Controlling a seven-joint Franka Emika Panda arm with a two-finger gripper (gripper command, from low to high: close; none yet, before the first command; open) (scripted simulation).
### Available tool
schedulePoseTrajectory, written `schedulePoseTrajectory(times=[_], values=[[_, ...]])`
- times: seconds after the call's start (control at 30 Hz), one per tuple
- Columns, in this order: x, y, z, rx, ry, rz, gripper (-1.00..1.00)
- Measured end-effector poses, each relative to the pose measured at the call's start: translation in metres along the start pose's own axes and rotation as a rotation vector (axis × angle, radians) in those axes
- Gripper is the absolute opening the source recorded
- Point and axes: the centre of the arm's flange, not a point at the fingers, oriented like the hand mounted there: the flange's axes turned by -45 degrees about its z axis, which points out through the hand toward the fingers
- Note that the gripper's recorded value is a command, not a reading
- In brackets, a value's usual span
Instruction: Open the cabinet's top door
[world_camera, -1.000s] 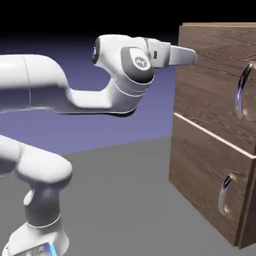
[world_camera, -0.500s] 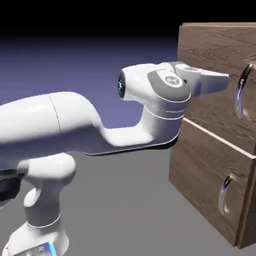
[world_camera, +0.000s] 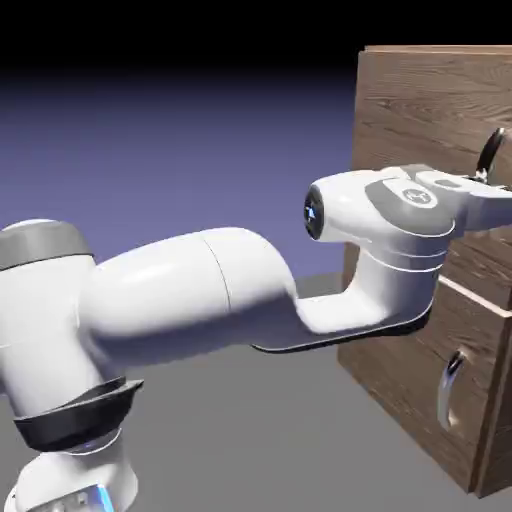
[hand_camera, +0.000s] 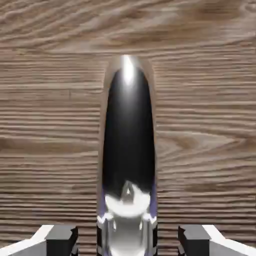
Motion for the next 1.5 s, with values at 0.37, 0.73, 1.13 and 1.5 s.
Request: schedulePoseTrajectory(times=[0.37,0.73,1.13,1.5], values=[[0.000,-0.049,-0.091,-0.252,0.000,0.000,-1.00],[0.000,-0.123,-0.171,-0.518,0.000,0.000,-1.00],[0.000,-0.198,-0.220,-0.736,0.000,0.000,-1.00],[0.000,-0.273,-0.250,-0.932,0.000,0.000,-1.00]])
